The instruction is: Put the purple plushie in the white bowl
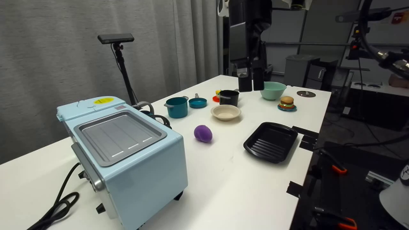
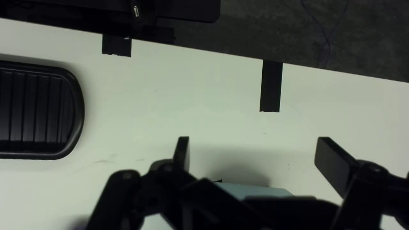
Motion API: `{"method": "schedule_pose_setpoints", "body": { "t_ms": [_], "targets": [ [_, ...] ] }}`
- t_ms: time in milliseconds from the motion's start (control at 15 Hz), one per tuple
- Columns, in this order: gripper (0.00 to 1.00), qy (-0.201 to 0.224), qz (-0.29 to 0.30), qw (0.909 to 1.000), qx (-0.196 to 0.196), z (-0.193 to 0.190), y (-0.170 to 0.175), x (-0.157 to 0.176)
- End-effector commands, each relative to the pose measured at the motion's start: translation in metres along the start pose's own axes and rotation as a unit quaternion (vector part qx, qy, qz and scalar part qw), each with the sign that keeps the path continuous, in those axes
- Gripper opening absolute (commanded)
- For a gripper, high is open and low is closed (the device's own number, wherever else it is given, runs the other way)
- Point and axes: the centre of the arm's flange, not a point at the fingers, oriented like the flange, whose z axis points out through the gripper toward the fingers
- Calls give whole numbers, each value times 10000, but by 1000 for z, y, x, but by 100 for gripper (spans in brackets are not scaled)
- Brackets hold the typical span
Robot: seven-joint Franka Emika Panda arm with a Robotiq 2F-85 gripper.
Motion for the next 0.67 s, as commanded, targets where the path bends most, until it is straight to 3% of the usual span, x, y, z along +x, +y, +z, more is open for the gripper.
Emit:
{"method": "schedule_pose_setpoints", "body": {
  "t_ms": [0, 600],
  "targets": [
    [100, 0, 0, 10000, 0, 0, 0, 0],
    [100, 66, 84, 9999, -10, -11, 1, 40]
  ]
}}
